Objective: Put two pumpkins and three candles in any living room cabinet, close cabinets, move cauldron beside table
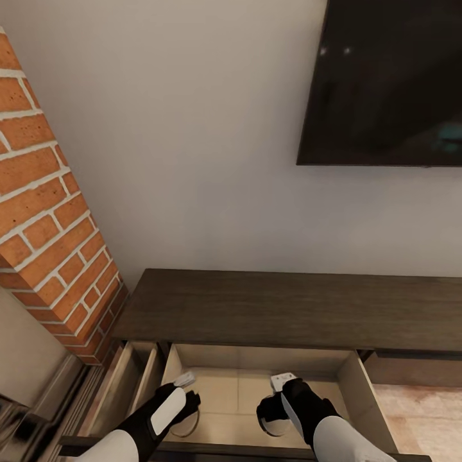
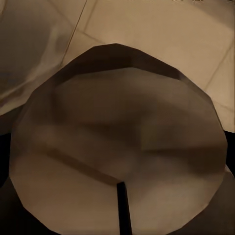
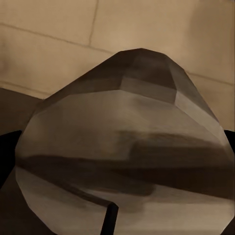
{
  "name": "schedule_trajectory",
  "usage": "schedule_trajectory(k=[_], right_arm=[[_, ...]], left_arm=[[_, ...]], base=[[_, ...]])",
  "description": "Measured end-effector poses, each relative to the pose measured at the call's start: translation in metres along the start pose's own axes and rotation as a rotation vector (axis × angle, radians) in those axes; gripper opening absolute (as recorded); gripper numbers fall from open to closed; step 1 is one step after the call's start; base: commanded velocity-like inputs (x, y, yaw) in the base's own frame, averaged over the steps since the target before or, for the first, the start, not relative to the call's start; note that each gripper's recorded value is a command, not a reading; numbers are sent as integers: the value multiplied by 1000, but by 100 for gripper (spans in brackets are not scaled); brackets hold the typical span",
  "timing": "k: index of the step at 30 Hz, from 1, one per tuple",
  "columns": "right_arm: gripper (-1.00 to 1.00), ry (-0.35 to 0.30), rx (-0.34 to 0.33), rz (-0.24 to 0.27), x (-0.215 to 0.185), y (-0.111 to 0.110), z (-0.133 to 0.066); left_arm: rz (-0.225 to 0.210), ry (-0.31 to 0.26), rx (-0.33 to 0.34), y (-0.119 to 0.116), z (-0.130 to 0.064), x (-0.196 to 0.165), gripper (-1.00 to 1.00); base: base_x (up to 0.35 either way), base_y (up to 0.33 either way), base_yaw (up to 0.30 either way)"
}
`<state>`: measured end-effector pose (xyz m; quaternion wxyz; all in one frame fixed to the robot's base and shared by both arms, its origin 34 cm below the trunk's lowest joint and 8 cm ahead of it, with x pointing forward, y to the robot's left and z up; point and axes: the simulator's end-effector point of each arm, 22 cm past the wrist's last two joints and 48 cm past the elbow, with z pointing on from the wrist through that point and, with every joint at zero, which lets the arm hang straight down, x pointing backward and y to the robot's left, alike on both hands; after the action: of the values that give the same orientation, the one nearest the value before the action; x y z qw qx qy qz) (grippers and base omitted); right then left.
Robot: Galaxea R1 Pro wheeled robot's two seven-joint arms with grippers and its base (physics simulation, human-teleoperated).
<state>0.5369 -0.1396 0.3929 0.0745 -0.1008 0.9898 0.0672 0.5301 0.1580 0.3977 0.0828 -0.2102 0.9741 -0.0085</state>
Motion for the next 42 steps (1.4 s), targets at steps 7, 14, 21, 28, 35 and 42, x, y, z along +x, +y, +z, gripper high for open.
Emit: schedule_trajectory(k=[7,14,21,28,35,42], right_arm=[[-100,-52,-6,-9,-11,1,0],[-100,-52,-8,-9,-11,2,0],[-100,-50,-10,-8,-8,1,10],[-100,-50,-10,-8,-3,0,23],[-100,-50,-11,-7,2,-1,37],[-100,-48,-12,-8,8,-1,51]], left_arm=[[-21,-38,9,-2,-1,-10,-100],[-25,-48,17,-5,-3,-13,-100],[-25,-48,18,-5,7,-10,-100],[-26,-47,20,-4,20,-6,-100],[-26,-47,32,-4,34,-1,-100],[-24,-48,61,-7,49,3,-100]], base=[[0,0,0],[0,0,0],[0,0,0],[0,0,0],[0,0,0],[0,0,0]])
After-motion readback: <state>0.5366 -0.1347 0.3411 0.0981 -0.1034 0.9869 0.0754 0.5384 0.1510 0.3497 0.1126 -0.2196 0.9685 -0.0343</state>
